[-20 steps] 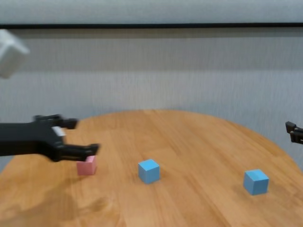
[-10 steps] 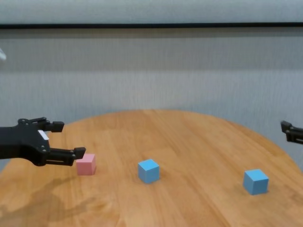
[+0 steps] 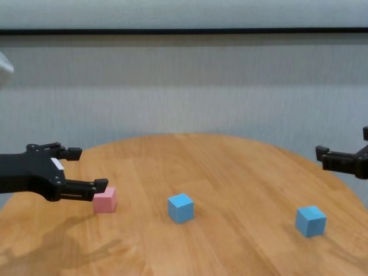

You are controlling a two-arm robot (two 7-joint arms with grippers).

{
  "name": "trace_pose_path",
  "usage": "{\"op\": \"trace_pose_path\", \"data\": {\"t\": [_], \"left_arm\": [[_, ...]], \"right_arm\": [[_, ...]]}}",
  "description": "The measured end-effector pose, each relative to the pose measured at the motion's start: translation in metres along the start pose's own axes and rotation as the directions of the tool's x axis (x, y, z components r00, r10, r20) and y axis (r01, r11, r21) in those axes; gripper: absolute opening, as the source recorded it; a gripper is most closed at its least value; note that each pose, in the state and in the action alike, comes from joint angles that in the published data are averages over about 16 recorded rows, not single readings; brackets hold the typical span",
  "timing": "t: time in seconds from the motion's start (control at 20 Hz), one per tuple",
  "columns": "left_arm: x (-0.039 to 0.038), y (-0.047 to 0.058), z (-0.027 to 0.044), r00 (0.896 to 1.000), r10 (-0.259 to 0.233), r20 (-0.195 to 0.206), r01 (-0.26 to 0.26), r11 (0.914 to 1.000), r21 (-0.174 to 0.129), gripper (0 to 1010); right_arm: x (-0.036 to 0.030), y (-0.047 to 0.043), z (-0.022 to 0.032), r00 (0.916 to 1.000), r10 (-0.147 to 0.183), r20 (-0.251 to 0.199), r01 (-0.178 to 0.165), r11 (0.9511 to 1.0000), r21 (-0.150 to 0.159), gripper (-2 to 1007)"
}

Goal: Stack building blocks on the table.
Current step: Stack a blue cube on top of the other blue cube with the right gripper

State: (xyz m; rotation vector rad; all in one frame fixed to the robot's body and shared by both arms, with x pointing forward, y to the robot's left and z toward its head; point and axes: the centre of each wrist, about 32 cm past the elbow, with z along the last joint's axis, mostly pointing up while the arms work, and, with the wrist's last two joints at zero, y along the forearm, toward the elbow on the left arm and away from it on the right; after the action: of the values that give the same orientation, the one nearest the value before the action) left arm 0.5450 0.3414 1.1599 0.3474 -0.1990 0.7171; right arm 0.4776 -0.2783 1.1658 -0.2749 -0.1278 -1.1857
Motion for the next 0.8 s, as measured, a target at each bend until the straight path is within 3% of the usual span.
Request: {"op": "trace_pose_path", "data": {"t": [0.35,0.8], "left_arm": [[-0.0006,-0.002,0.0007,1.0,-0.001,-0.001,0.001,1.0,0.0,1000],[-0.001,-0.003,0.001,1.0,-0.002,-0.002,0.002,1.0,0.0,1000]], "right_arm": [[-0.0195,0.0027,0.0117,0.9958,-0.02,-0.09,0.012,0.9963,-0.085,1005],[-0.0358,0.0056,0.0122,0.9804,-0.044,-0.192,0.012,0.9864,-0.164,1005]]}}
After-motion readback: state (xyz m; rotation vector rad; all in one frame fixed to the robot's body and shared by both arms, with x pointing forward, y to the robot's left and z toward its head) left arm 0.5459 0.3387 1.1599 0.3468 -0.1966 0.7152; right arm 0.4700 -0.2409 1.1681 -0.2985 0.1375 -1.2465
